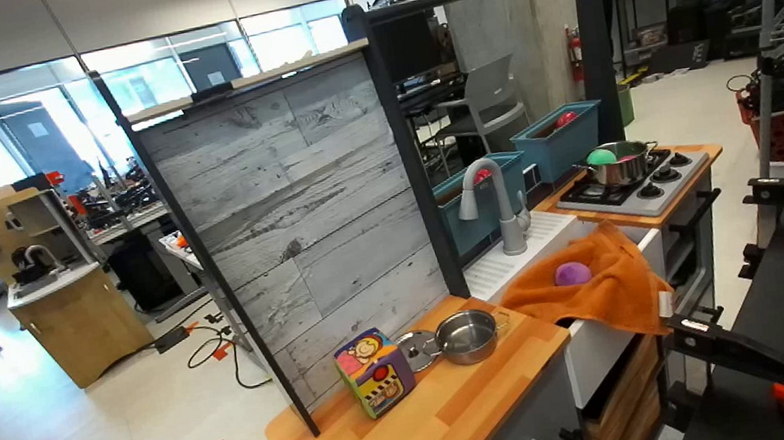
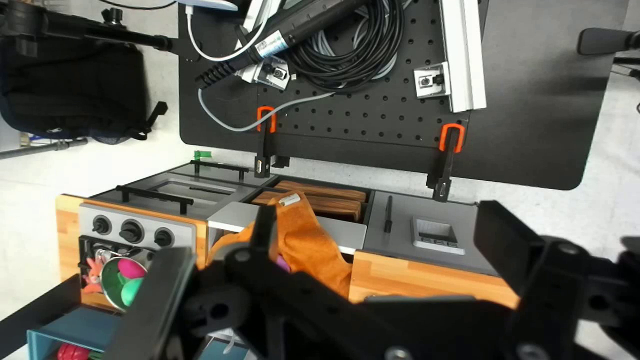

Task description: Put the orange towel on the blue object to the right

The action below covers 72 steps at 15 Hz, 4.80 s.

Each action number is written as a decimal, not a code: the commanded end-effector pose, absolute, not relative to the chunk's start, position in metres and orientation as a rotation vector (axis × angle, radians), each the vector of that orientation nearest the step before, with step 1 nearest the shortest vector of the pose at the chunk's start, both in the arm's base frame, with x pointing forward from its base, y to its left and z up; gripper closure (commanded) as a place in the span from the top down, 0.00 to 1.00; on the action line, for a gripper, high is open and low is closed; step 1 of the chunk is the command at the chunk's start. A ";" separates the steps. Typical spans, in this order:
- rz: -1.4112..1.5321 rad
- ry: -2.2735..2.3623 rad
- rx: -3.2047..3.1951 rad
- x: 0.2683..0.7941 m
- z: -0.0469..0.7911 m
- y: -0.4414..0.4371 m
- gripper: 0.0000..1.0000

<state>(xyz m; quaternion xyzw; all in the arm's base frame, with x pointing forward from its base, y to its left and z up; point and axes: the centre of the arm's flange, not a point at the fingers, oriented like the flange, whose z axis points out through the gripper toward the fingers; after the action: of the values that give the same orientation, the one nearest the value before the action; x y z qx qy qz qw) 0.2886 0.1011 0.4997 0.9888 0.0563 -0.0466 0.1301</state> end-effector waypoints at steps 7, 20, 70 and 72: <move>-0.135 0.164 2.873 0.289 0.500 0.101 1.00; -0.021 0.119 2.896 0.333 0.492 0.056 1.00; -0.209 -0.517 3.089 0.720 0.095 -0.128 1.00; -0.197 -0.568 3.050 0.736 0.087 -0.132 1.00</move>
<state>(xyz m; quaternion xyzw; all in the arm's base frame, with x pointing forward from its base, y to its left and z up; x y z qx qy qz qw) 0.6936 -0.1227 0.1031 0.9848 -0.1588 -0.0693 -0.0118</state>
